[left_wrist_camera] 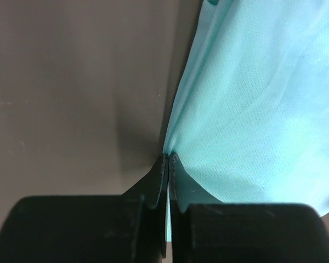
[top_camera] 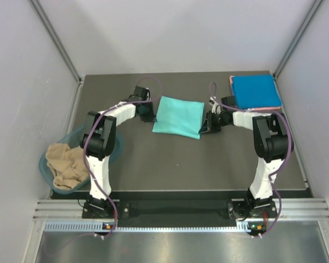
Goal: Fold and stack the t-shirts
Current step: Fold the tshirt
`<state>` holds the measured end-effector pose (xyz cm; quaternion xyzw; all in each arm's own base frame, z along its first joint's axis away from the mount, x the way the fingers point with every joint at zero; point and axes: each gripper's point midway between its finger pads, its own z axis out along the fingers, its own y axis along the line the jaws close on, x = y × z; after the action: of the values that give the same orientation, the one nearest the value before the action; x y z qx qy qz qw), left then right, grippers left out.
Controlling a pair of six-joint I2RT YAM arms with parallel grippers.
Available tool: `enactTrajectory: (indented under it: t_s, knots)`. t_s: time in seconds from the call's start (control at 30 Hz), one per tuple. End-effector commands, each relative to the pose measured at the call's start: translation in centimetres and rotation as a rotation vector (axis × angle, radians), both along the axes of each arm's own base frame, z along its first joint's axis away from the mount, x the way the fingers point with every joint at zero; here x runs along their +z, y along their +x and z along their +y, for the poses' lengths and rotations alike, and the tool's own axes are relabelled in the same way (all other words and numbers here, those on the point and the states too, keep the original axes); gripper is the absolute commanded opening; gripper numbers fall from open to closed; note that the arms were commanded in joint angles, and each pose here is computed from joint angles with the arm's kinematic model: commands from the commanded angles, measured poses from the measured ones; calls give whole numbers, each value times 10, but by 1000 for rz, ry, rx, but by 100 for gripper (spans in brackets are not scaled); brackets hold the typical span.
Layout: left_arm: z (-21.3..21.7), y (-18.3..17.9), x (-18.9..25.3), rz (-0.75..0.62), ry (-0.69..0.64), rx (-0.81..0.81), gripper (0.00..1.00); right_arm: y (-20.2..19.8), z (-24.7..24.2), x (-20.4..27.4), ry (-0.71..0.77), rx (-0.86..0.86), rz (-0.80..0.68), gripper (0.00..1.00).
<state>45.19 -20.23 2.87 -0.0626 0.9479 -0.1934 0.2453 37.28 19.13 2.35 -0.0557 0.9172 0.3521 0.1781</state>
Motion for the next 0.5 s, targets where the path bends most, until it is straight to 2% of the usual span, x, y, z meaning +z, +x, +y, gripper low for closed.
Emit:
enactTrajectory:
  t_s: [0.0,0.13,0.23,0.47]
  knots:
    - [2,-37,-18,125,2,-12,0,-10,-3,3,-29,2,-27,11]
    - [8,-70,-18,184,-22,37,0,-32,-9,1,-45,-2,2,6]
    - [7,-91,-11,200,-42,38,0,-50,-14,2,-45,-23,17,6]
    - [16,-139,-11,237,26,39,0,-101,-27,2,-59,-75,69,9]
